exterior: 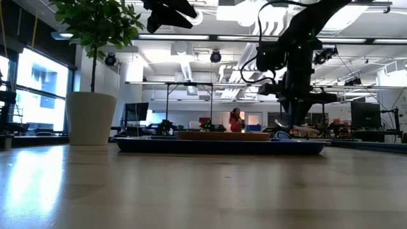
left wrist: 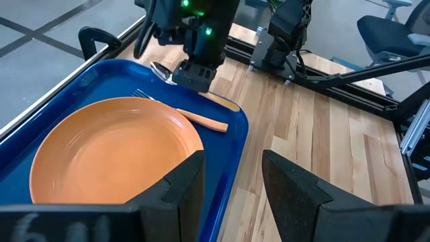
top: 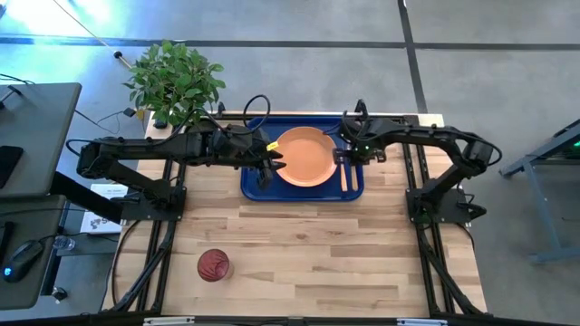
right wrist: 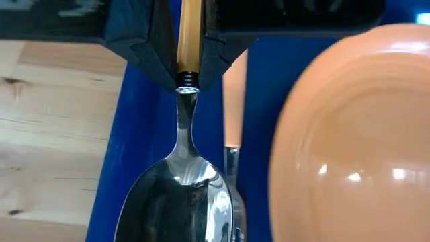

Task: Pick and place plate/cup/fork/spoon on tray
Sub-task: Put the yellow spoon on the blue tray, then put the red cup on the blue tray

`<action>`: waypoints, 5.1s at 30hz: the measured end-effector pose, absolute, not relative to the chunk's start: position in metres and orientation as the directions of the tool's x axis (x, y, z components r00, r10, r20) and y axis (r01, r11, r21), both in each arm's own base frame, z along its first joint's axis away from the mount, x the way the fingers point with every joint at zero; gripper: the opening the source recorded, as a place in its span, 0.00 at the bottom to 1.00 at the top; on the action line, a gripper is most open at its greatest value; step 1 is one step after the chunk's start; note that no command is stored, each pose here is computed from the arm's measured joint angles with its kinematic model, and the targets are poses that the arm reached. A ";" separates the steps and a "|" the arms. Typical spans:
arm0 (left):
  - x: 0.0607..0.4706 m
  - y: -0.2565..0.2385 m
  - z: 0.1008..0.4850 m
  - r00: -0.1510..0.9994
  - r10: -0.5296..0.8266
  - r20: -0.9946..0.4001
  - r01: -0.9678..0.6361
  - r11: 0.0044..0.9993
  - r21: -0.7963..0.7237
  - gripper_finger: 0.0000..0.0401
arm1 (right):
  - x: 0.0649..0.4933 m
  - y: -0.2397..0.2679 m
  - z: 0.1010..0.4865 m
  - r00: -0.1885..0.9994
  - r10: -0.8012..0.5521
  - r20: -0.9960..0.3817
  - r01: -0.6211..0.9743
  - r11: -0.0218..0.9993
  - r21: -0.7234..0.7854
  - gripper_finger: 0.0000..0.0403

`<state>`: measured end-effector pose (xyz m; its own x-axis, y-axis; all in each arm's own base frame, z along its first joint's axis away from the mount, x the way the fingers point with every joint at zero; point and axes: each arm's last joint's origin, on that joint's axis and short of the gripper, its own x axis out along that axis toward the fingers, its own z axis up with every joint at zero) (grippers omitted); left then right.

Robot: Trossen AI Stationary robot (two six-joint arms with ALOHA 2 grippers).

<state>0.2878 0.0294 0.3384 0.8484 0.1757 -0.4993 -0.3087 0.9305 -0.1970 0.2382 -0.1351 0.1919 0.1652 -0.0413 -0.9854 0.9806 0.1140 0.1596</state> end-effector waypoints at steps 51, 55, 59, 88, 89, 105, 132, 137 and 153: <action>0.288 0.029 0.338 0.849 0.175 -0.499 -0.308 0.931 -0.197 0.35 | 0.231 -0.151 0.145 0.200 0.001 -0.980 0.977 0.068 0.200 0.05; 0.288 0.029 0.338 0.849 0.175 -0.499 -0.308 0.931 -0.197 0.35 | 0.231 -0.151 0.145 0.200 -0.001 -0.980 0.978 0.068 0.199 0.05; 0.288 0.029 0.338 0.848 0.176 -0.499 -0.308 0.931 -0.196 0.35 | 0.232 -0.151 0.145 0.204 -0.007 -0.979 0.977 0.068 0.203 0.05; 0.288 0.029 0.338 0.848 0.176 -0.501 -0.305 0.934 -0.188 0.35 | 0.233 -0.152 0.146 0.214 -0.024 -0.977 0.975 0.061 0.212 0.15; 0.288 0.029 0.338 0.848 0.176 -0.500 -0.304 0.934 -0.188 0.35 | 0.233 -0.152 0.146 0.214 -0.024 -0.977 0.975 0.060 0.212 0.16; 0.288 0.029 0.338 0.848 0.176 -0.500 -0.305 0.934 -0.189 0.35 | 0.234 -0.152 0.147 0.220 -0.030 -0.975 0.974 0.054 0.219 0.23; 0.254 0.010 0.393 0.910 0.087 -0.405 -0.132 0.988 -0.086 0.35 | 0.228 -0.103 0.250 0.611 -0.220 -0.760 0.791 0.176 0.585 0.23; 0.240 0.002 0.413 0.881 0.059 -0.469 -0.100 0.993 -0.064 0.35 | 0.233 -0.081 0.267 0.685 -0.261 -0.680 0.729 0.242 0.640 0.23; 0.195 -0.043 0.424 0.666 -0.095 -0.740 -0.029 0.988 -0.153 0.44 | 0.240 -0.041 0.270 0.688 -0.298 -0.662 0.726 0.279 0.629 0.23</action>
